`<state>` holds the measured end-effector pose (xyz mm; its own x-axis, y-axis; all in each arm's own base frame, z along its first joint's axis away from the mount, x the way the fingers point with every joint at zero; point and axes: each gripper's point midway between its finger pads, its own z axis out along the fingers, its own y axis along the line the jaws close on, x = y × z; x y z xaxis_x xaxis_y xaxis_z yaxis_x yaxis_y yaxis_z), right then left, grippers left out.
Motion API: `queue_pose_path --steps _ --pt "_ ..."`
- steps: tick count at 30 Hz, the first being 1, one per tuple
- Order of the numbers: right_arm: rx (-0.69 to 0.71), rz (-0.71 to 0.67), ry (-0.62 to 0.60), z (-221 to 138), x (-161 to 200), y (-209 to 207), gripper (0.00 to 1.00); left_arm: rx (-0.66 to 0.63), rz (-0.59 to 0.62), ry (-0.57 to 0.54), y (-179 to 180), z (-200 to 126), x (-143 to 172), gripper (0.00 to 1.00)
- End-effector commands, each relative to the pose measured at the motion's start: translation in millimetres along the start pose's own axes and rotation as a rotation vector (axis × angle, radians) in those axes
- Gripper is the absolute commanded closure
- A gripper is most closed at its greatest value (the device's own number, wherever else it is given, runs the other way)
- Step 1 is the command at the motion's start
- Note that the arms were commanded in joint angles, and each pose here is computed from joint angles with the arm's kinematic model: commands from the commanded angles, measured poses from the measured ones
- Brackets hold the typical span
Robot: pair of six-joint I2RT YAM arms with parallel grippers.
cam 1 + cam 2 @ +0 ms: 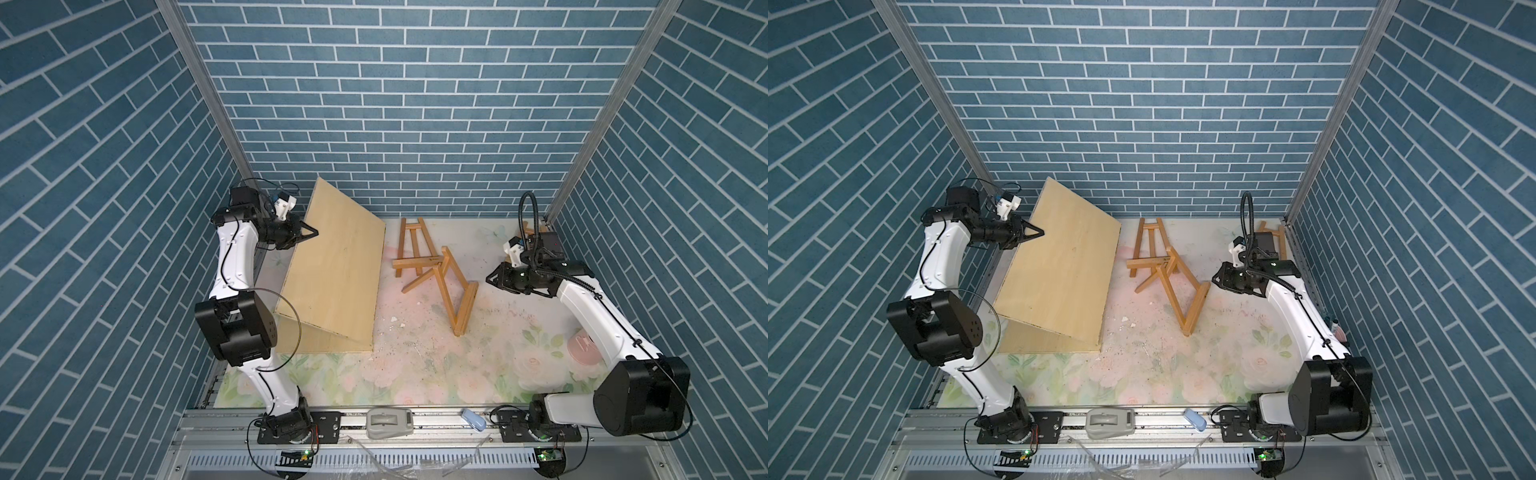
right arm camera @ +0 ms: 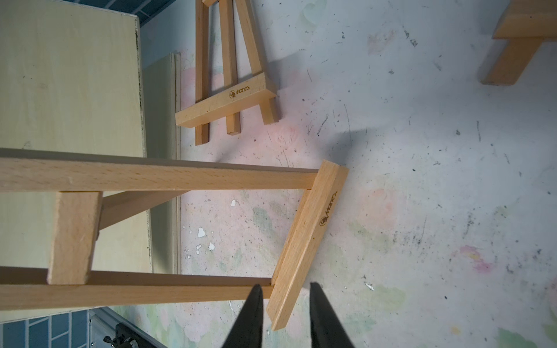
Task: Disassemble the easel
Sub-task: Place the drawing board on the drawing board.
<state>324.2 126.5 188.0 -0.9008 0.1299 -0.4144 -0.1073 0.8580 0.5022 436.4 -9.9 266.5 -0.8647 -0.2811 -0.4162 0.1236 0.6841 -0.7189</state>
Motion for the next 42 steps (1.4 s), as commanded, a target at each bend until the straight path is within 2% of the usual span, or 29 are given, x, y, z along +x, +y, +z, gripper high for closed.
queue_pose_path --steps 1,7,15,21,26,29,32,36,42 --pt "0.005 -0.006 -0.009 -3 -3 10 0.73 0.146 0.043 -0.068 -10 -16 -9 1.00" --pt "0.023 -0.029 -0.032 -6 -5 22 0.73 0.205 -0.001 -0.104 20 -6 -1 1.00" --pt "0.043 -0.061 0.005 5 -1 37 0.73 0.271 -0.039 -0.075 45 5 2 1.00" --pt "0.060 -0.111 -0.045 -11 -9 53 0.73 0.278 -0.075 -0.084 71 6 1 1.00" --pt "0.067 -0.230 -0.169 -44 -22 82 0.74 0.287 -0.107 -0.080 90 7 5 1.00" --pt "0.034 -0.337 -0.245 -66 -27 115 0.74 0.287 -0.133 -0.064 102 8 10 1.00" --pt "-0.038 -0.453 -0.252 -75 -22 158 0.74 0.292 -0.164 -0.037 111 12 18 1.00" --pt "-0.114 -0.577 -0.160 -46 4 210 0.74 0.275 -0.176 0.003 120 17 27 1.00" --pt "-0.100 -0.689 0.034 39 51 251 0.74 0.236 -0.175 0.019 127 18 27 0.98"
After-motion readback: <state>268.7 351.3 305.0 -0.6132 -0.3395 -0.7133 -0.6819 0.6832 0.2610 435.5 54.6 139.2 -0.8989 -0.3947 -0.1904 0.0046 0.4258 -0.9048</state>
